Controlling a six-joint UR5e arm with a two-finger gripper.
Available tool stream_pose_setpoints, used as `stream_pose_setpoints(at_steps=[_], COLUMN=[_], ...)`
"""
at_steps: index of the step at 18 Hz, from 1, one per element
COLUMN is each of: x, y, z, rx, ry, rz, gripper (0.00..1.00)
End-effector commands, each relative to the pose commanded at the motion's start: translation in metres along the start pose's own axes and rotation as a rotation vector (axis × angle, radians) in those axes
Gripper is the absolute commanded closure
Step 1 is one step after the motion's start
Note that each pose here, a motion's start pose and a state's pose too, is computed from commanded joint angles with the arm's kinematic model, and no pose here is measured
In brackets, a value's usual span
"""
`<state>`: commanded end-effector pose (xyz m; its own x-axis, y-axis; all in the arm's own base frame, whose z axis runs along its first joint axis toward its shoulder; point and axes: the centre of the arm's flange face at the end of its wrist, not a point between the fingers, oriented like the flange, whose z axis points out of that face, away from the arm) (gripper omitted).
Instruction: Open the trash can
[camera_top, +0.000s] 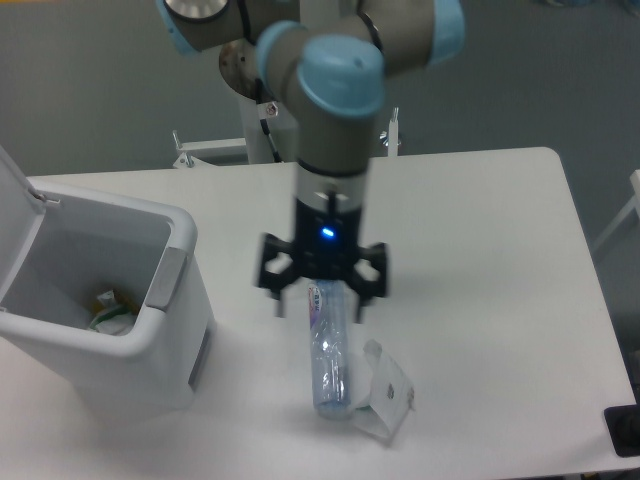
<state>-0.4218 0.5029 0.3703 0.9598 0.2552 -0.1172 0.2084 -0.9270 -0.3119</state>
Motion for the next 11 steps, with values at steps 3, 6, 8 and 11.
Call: stream_pose_setpoints(at_steps=[3,6,8,11], x=[-0.043,-0.063,-0.067,-0.07], y=[0.013,0.023,0.029,0.033], z=[0.022,0.029,0.035,0.036], rx=[-0.047,-0.067,-0.077,-0.085], ry=[-0.023,-0.025,-0.018,-0.02], rz=[0.132,0.245,0.289,0.309], gripper=[0.0,0.0,0.0,0.0])
